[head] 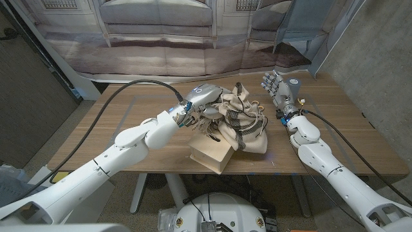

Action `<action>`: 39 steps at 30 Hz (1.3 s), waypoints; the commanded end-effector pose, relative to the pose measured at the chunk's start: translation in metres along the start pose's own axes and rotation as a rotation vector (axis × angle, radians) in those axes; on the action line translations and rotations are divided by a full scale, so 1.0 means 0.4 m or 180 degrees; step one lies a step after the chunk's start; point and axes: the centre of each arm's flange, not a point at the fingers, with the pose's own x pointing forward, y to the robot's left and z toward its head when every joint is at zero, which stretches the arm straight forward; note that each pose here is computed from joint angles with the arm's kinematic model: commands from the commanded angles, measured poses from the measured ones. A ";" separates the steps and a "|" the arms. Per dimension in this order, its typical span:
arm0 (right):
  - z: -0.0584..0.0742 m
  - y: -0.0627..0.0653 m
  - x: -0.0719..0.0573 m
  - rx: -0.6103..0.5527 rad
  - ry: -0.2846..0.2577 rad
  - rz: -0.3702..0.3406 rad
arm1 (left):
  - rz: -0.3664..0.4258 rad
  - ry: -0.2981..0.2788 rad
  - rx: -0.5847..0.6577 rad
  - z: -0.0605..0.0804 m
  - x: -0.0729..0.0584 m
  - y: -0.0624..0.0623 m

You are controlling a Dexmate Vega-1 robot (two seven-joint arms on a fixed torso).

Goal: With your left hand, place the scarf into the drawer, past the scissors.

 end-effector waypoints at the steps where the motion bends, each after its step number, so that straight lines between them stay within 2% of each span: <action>1: 0.000 -0.004 -0.009 -0.0009 0.0003 -0.0003 | -0.0052 0.0003 -0.0057 0.005 0.008 -0.028; 23: -0.001 -0.006 -0.021 -0.0027 0.0032 0.0019 | -0.0124 0.0052 -0.0143 0.008 -0.002 -0.071; 39: -0.003 -0.009 -0.024 -0.0003 0.0059 0.0006 | -0.0173 0.0094 -0.0172 0.015 -0.006 -0.085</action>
